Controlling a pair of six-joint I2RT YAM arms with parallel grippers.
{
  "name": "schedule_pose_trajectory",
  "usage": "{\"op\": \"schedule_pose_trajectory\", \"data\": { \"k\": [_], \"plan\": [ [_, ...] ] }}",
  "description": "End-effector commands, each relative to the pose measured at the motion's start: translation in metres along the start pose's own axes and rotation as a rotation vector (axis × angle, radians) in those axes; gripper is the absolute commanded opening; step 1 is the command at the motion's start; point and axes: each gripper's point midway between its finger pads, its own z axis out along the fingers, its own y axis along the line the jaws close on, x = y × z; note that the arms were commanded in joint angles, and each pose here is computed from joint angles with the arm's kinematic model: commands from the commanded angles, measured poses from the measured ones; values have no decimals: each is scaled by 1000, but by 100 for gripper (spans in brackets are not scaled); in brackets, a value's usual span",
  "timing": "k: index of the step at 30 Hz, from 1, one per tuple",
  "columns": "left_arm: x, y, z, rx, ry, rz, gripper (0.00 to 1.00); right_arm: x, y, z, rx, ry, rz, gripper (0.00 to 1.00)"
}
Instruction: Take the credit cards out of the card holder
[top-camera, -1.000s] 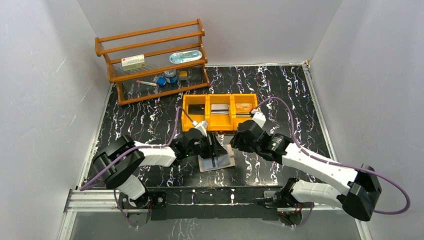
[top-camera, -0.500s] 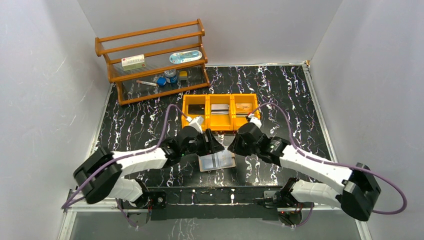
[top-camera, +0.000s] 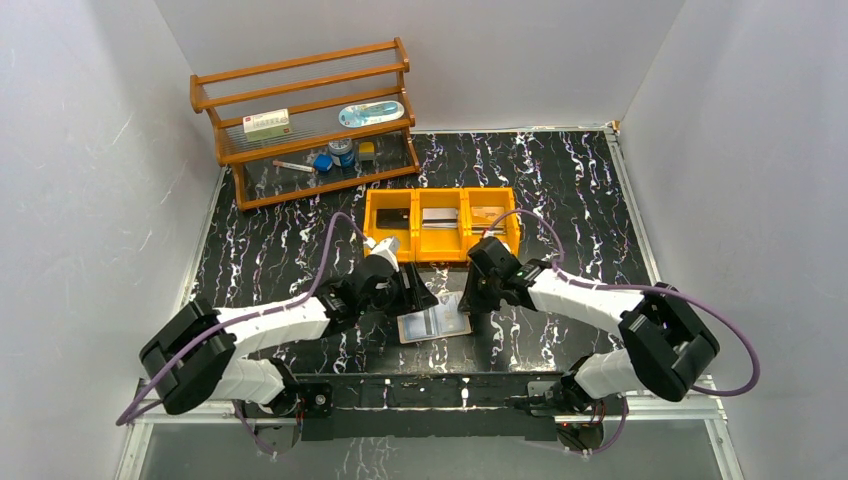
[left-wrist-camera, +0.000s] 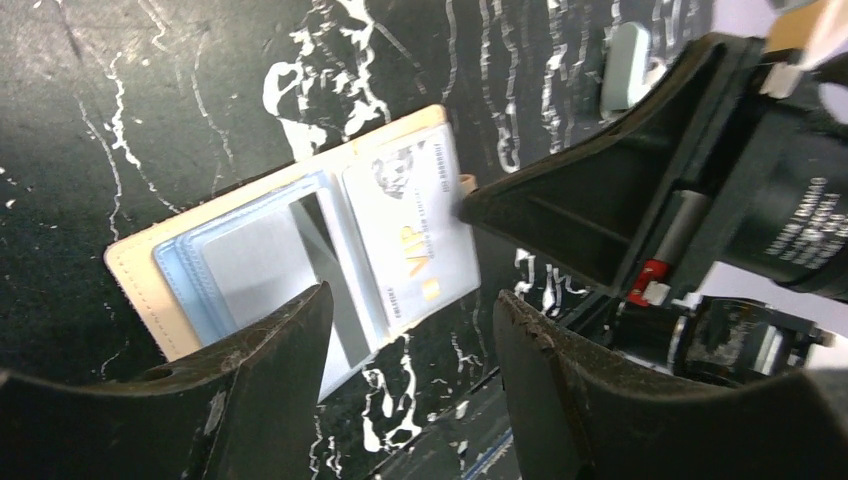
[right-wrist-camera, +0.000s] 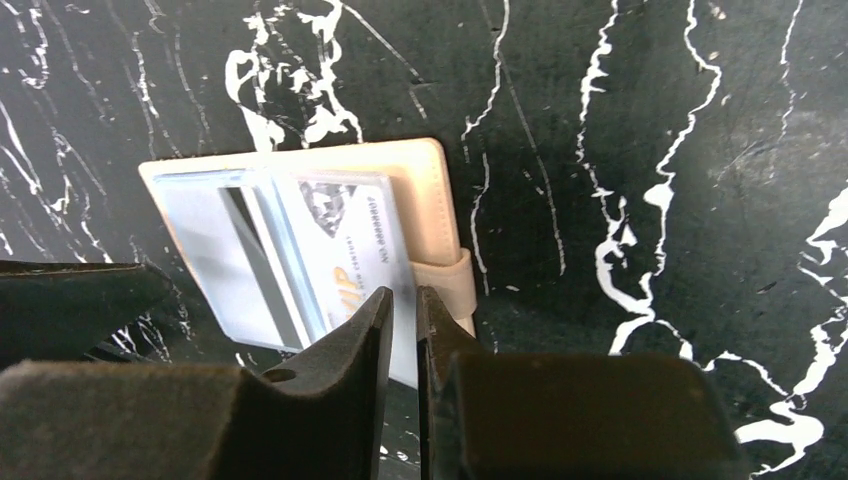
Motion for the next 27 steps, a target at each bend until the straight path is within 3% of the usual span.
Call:
{"op": "schedule_pose_trajectory", "data": {
  "k": [1,8,13,17,27],
  "plan": [
    [3,1,6,-32,44,40,59,5,-4,6,-19,31,-28,23],
    [2,36,5,-234,47,50,59,-7,-8,-8,26,-9,-66,25],
    [2,47,-3,-264,20,47,58,-31,45,-46,-225,-126,-152,38],
    [3,49,-5,-265,21,60,55,-18,81,-47,-394,-12,-157,37],
    [12,56,-2,-278,61,71,50,7,83,1,-439,142,-94,34]
  ]
}}
